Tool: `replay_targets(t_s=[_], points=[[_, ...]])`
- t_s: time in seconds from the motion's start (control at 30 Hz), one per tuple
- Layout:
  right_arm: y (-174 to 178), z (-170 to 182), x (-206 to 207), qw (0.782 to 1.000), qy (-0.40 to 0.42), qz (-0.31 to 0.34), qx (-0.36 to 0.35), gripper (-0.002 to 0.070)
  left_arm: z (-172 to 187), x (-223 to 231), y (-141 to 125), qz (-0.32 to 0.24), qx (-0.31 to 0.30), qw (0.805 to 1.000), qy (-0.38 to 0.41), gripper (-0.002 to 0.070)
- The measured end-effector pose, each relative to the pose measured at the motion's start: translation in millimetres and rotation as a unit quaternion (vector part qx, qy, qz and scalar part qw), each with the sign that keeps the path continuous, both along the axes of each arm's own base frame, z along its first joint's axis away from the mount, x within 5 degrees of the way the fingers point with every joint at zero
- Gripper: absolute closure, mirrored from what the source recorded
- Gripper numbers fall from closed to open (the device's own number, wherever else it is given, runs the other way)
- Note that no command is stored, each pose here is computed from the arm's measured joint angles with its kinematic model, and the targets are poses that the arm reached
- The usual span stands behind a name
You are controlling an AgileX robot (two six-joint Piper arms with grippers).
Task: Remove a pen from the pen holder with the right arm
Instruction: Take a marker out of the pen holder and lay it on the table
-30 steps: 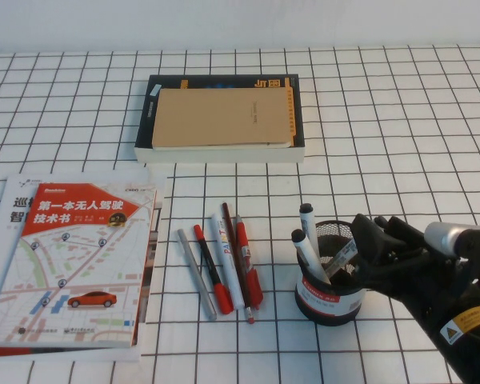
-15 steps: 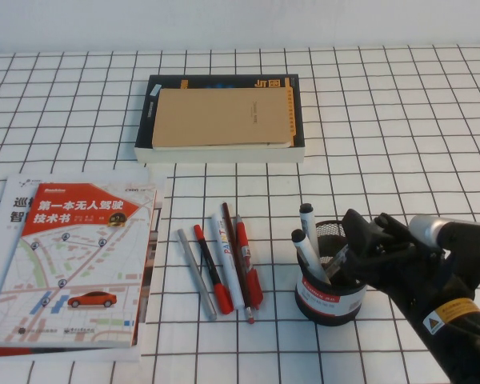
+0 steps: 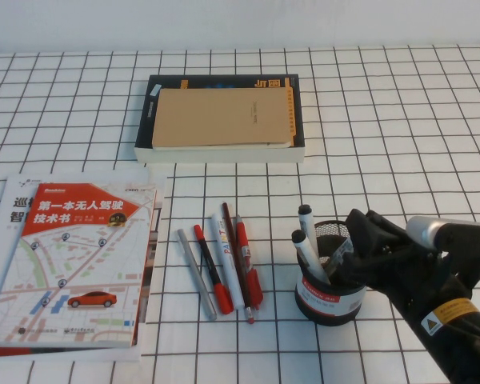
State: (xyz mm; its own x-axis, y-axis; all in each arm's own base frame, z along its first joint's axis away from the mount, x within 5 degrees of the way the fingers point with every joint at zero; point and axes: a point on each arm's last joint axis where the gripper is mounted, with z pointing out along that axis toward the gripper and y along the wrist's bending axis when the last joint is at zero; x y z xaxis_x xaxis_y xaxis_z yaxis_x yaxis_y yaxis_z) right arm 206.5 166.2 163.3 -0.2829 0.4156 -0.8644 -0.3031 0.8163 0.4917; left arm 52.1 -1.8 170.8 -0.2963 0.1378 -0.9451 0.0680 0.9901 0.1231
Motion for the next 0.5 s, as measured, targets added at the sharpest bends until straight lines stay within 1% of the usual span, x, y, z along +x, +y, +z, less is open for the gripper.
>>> replay_targets(t_s=[0.07, 0.1, 0.27, 0.4, 0.5], points=[[0.2, 0.4, 0.0, 1.000, -0.002, 0.001, 0.001, 0.0554, 0.0, 0.0, 0.0, 0.000, 0.000, 1.000, 0.000, 0.0679], [0.3, 0.9, 0.0, 1.000, -0.004, 0.002, 0.003, 0.0558, 0.0, 0.0, 0.0, 0.000, 0.000, 1.000, 0.000, 0.0679], [0.1, 4.4, -0.4, 1.000, -0.013, 0.003, 0.002, 0.0559, 0.0, 0.0, 0.0, 0.000, 0.000, 1.000, 0.000, 0.0679], [-2.1, 16.7, -3.1, 0.999, -0.027, 0.007, -0.015, 0.0559, 0.0, 0.0, 0.0, 0.000, 0.000, 1.000, 0.000, 0.0679], [-5.0, 31.4, -6.7, 0.999, -0.037, 0.011, -0.007, 0.0559, 0.0, 0.0, 0.0, 0.000, 0.000, 1.000, 0.000, 0.0679]])
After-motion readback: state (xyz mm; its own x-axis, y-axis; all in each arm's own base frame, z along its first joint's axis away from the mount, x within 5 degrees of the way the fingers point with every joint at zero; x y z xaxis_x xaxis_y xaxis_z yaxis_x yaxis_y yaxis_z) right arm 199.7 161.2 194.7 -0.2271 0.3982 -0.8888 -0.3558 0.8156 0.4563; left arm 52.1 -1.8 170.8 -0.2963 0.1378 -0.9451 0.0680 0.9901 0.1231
